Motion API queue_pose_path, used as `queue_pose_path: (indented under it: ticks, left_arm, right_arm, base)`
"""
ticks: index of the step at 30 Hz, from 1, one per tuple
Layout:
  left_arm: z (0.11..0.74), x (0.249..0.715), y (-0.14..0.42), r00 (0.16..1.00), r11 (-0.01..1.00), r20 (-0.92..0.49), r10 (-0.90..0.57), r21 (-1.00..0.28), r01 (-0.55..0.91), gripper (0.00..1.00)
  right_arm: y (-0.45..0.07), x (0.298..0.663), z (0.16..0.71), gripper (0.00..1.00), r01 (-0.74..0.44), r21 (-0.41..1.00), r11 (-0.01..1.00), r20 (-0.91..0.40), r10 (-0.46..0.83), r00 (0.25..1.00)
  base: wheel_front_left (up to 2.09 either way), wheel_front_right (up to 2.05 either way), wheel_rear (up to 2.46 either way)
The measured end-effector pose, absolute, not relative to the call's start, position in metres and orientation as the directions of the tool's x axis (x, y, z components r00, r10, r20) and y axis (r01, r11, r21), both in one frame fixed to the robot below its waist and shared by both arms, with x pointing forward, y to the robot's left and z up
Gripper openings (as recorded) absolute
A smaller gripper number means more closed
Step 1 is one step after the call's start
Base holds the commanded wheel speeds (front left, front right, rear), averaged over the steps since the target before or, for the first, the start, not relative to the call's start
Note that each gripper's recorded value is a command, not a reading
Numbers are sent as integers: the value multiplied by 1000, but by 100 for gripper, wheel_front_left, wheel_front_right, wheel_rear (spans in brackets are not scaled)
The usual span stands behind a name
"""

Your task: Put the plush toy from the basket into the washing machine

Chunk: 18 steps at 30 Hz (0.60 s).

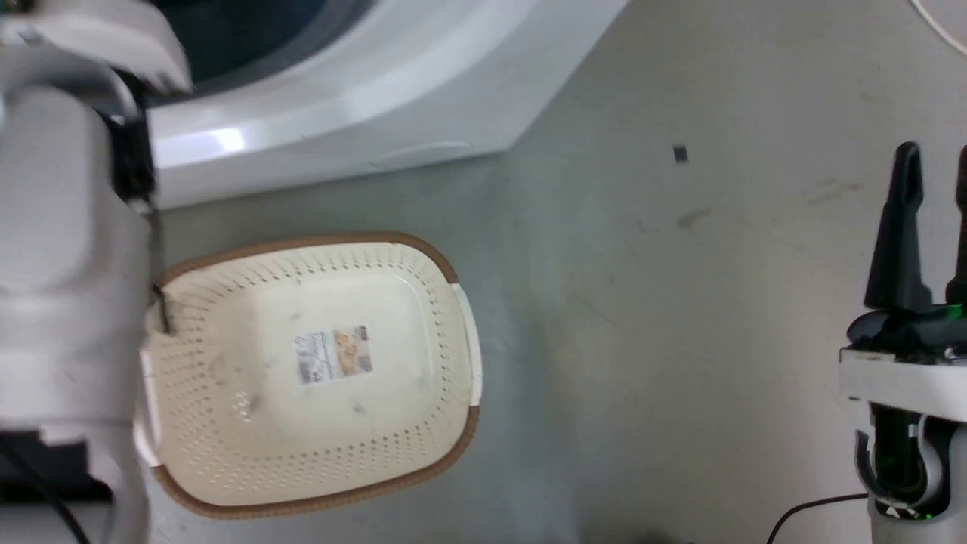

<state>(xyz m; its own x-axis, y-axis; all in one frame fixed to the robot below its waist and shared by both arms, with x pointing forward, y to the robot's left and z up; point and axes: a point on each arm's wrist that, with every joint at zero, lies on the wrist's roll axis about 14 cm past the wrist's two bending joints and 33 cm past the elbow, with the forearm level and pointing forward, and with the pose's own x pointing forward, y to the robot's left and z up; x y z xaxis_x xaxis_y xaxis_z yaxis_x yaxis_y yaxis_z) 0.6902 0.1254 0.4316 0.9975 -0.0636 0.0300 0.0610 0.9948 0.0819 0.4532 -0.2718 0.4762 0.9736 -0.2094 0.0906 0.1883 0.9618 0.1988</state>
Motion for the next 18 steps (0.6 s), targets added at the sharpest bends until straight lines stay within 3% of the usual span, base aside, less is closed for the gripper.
queue_pose_path:
  ticks: [11,18]
  left_arm:
    - [466,590,135,998,997,58,-38,71,34,100]
    - [484,517,150,998,998,61,10,67,-14,100]
  right_arm:
    - [-229,443,507,100,63,162,985,151,-88,985]
    - [-216,417,518,100,31,167,985,157,-58,986]
  base:
    - [0,0,0]
    - [0,0,0]
